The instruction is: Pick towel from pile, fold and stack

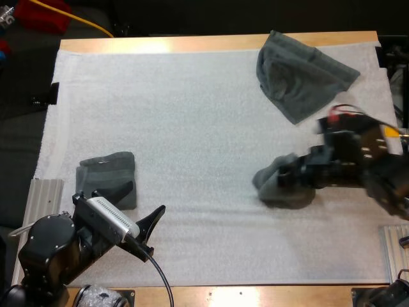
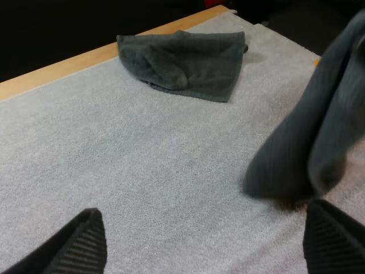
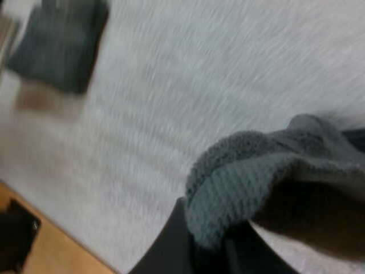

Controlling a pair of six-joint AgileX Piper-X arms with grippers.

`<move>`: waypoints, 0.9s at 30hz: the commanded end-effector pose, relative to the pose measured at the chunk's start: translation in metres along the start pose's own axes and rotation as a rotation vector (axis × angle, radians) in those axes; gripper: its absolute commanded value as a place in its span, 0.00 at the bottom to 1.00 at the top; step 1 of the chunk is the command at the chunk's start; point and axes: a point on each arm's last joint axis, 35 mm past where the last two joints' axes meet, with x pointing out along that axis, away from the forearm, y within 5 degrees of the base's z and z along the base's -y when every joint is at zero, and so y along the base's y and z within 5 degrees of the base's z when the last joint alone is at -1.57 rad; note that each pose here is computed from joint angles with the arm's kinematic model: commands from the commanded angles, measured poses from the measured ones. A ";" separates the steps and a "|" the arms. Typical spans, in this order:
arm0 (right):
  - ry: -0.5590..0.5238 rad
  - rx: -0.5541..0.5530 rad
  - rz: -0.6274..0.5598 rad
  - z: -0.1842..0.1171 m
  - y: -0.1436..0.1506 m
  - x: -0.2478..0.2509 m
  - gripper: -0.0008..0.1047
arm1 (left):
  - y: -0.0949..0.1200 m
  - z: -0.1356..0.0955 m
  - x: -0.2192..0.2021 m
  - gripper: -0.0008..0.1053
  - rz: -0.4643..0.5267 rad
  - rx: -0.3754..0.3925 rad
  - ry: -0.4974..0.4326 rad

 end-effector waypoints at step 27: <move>-0.092 -0.096 0.318 0.046 0.026 0.165 0.01 | -0.001 0.004 -0.001 0.66 -0.012 -0.001 -0.020</move>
